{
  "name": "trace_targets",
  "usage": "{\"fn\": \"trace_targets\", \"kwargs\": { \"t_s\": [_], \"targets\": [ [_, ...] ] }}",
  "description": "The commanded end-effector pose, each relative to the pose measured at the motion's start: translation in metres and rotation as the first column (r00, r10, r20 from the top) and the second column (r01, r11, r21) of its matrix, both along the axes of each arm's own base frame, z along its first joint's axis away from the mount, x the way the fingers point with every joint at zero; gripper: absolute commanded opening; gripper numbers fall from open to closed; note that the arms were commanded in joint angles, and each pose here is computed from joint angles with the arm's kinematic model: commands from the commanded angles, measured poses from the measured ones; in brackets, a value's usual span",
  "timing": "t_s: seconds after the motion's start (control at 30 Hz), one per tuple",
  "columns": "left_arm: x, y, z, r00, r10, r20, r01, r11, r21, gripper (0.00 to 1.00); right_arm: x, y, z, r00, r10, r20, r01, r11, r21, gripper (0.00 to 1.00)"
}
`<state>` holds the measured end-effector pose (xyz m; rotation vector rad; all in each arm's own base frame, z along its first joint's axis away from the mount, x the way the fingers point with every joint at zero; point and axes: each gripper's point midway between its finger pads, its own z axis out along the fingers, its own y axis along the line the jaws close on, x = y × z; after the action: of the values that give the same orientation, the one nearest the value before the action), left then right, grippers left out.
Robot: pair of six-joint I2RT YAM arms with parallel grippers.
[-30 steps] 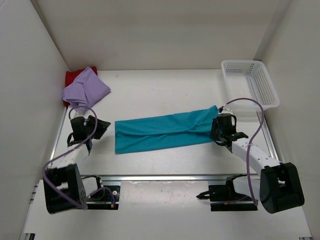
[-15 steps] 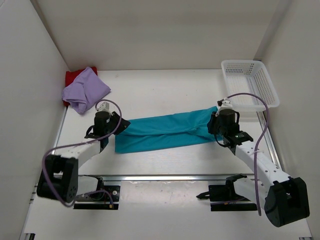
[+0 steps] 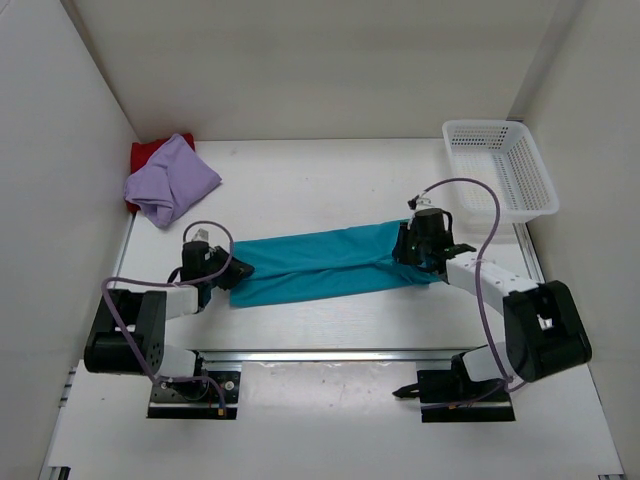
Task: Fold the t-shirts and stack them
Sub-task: Fold the other side of the tshirt into a rectangle
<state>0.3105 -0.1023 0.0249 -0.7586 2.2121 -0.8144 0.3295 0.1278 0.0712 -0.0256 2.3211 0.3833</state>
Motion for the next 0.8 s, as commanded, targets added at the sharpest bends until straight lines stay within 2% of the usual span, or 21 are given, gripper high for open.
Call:
{"fn": "trace_targets", "kwargs": {
  "t_s": [0.0,0.1,0.2,0.3,0.37,0.43,0.57,0.67,0.77],
  "targets": [
    [-0.004,0.006,0.016,0.998,0.019,0.061,-0.017,0.999,-0.044,0.24,0.004,0.022,0.001,0.997,0.074,0.012,-0.075,0.997,0.029,0.12],
    [-0.008,0.017,0.023,0.995,0.054,0.088,-0.052,0.998,-0.033,0.24,-0.011,0.029,-0.007,0.994,0.108,-0.024,-0.108,0.994,0.001,0.04],
    [0.000,0.022,0.045,0.985,0.066,0.157,-0.068,0.998,0.004,0.25,-0.036,0.032,-0.015,0.989,0.136,-0.058,-0.136,0.991,-0.005,0.02],
    [0.011,0.011,0.070,0.972,0.031,0.234,-0.042,0.998,0.042,0.26,-0.055,0.033,-0.020,0.984,0.157,-0.078,-0.156,0.987,0.026,0.03],
    [0.016,-0.013,0.088,0.961,-0.027,0.274,0.015,0.999,0.047,0.27,-0.064,0.026,-0.024,0.980,0.161,-0.119,-0.159,0.987,0.032,0.04],
    [0.020,-0.031,0.091,0.957,-0.070,0.280,0.055,0.997,0.058,0.26,-0.059,0.027,-0.013,0.982,0.165,-0.097,-0.160,0.986,0.053,0.04],
    [0.024,-0.076,0.089,0.948,-0.177,0.266,0.173,0.984,0.038,0.27,-0.040,0.022,0.023,0.994,0.103,0.035,-0.106,0.991,0.082,0.14],
    [0.021,-0.098,0.072,0.943,-0.239,0.230,0.234,0.971,0.051,0.26,-0.032,0.019,0.017,0.996,0.085,0.014,-0.086,0.993,0.083,0.17],
    [0.016,-0.106,0.054,0.949,-0.255,0.187,0.257,0.966,0.011,0.24,-0.027,0.008,-0.007,0.998,0.044,-0.039,-0.044,0.999,-0.015,0.15]
  ]
}}
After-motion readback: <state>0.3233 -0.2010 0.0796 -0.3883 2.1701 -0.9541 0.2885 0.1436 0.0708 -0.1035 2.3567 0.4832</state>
